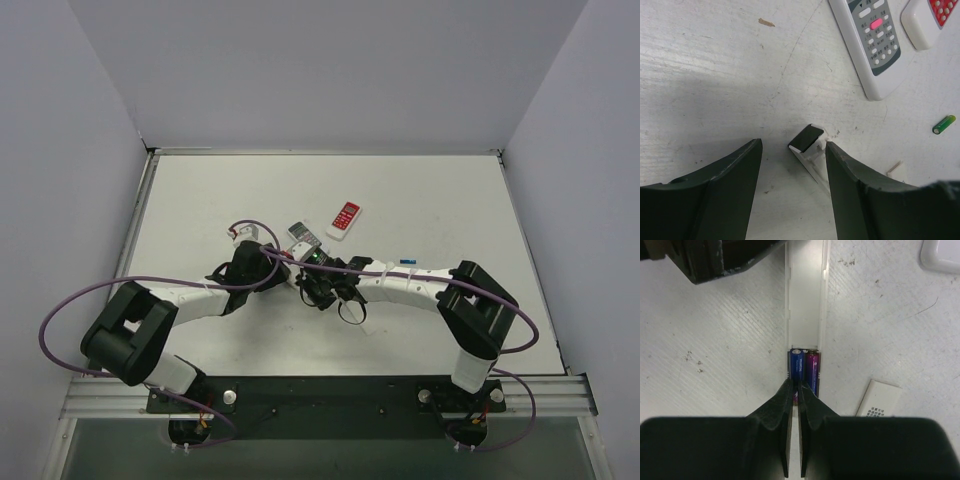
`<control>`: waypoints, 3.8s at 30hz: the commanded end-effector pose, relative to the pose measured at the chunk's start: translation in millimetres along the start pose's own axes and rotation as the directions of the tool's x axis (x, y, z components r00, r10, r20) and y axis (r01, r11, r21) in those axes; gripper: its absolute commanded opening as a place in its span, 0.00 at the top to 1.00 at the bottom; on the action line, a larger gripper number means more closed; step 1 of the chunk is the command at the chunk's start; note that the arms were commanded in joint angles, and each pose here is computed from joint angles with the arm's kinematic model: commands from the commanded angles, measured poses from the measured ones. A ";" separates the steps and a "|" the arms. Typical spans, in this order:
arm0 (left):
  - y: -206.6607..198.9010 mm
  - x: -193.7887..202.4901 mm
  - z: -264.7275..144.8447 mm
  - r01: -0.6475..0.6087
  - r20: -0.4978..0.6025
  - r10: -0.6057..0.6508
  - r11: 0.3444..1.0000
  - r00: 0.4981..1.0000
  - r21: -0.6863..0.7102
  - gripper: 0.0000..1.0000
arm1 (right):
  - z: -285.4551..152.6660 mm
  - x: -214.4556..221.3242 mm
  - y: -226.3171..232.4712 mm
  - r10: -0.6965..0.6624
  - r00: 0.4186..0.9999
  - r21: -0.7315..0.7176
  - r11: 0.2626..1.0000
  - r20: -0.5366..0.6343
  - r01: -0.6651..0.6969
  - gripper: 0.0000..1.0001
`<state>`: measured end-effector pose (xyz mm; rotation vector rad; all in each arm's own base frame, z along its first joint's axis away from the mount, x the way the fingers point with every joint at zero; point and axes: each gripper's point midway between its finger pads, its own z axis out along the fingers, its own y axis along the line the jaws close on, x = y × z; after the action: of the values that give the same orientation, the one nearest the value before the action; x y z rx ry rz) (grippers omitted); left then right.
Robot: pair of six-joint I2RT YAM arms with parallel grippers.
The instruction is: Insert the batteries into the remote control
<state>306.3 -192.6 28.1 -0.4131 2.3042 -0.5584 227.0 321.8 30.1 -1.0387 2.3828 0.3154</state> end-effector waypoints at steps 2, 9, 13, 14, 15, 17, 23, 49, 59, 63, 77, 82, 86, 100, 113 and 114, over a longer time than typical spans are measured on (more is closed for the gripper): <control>38.7 39.2 -5.0 -0.046 -0.135 0.031 0.993 0.990 -0.110 0.35 | -8.9 64.3 -5.6 -0.004 0.971 0.031 0.999 -0.240 0.012 1.00; 22.8 17.8 -17.5 -0.073 -0.070 0.069 0.996 0.995 -0.057 0.34 | -30.0 13.3 0.0 0.011 0.995 0.008 1.000 -0.103 -0.011 0.80; 13.7 5.3 -30.2 -0.097 -0.029 0.096 0.995 0.995 -0.031 0.34 | -41.5 -0.9 1.4 0.026 0.998 0.001 1.000 -0.053 -0.026 0.68; 13.0 6.1 -33.5 -0.108 -0.033 0.107 0.994 0.994 -0.030 0.33 | -46.3 -6.2 2.0 0.034 0.999 -0.003 0.999 -0.031 -0.034 0.67; 11.3 4.5 -36.2 -0.122 -0.027 0.121 0.992 0.992 -0.025 0.32 | -48.4 -6.8 2.1 0.040 0.999 -0.006 0.999 -0.024 -0.040 0.64; 1.1 0.4 -45.1 -0.137 -0.011 0.137 0.991 0.990 0.003 0.32 | -54.0 -7.7 -0.8 0.055 0.998 0.003 0.999 -0.007 -0.054 0.64; -24.0 5.0 -72.5 -0.213 -0.025 0.214 0.976 0.976 0.054 0.32 | -63.4 2.2 -26.5 0.301 0.953 0.042 0.952 0.032 -0.302 0.63; -94.4 56.8 -52.9 -0.478 -0.166 0.498 0.866 0.851 0.148 0.50 | -14.3 35.0 -18.0 0.812 0.572 -0.205 0.544 -0.115 -0.814 0.73; -91.2 63.0 -48.9 -0.494 -0.199 0.514 0.858 0.835 0.142 0.59 | -9.5 39.4 -19.9 0.831 0.539 -0.215 0.507 -0.137 -0.835 0.76; -87.8 63.2 -47.2 -0.503 -0.205 0.519 0.855 0.830 0.126 0.63 | -8.5 39.9 -19.6 0.829 0.540 -0.215 0.507 -0.143 -0.835 0.76; -93.5 48.2 -46.0 -0.540 -0.161 0.549 0.836 0.820 0.103 0.66 | -6.2 42.6 -17.7 0.823 0.546 -0.211 0.512 -0.158 -0.833 0.78; -92.8 49.7 -38.5 -0.549 -0.177 0.558 0.830 0.811 0.099 0.73 | -5.9 44.2 -17.6 0.821 0.547 -0.207 0.514 -0.162 -0.832 0.78; -93.2 49.8 -37.2 -0.548 -0.180 0.557 0.830 0.811 0.101 0.78 | -7.1 43.8 -18.1 0.820 0.550 -0.206 0.517 -0.158 -0.831 0.78; -85.8 46.2 -35.2 -0.559 -0.188 0.560 0.827 0.807 0.064 0.78 | -6.8 43.6 -17.4 0.818 0.553 -0.209 0.519 -0.158 -0.829 0.78; -87.3 55.7 -32.8 -0.548 -0.221 0.554 0.831 0.803 0.093 0.83 | -6.6 43.3 -16.5 0.816 0.555 -0.210 0.521 -0.162 -0.827 0.78; -86.4 56.4 -33.0 -0.549 -0.224 0.555 0.830 0.801 0.093 0.83 | -6.7 42.6 -16.6 0.816 0.555 -0.212 0.521 -0.161 -0.827 0.78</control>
<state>248.6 -271.9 50.4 0.3700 2.5047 -0.3055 213.1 285.9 18.4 0.1334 2.7472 1.0167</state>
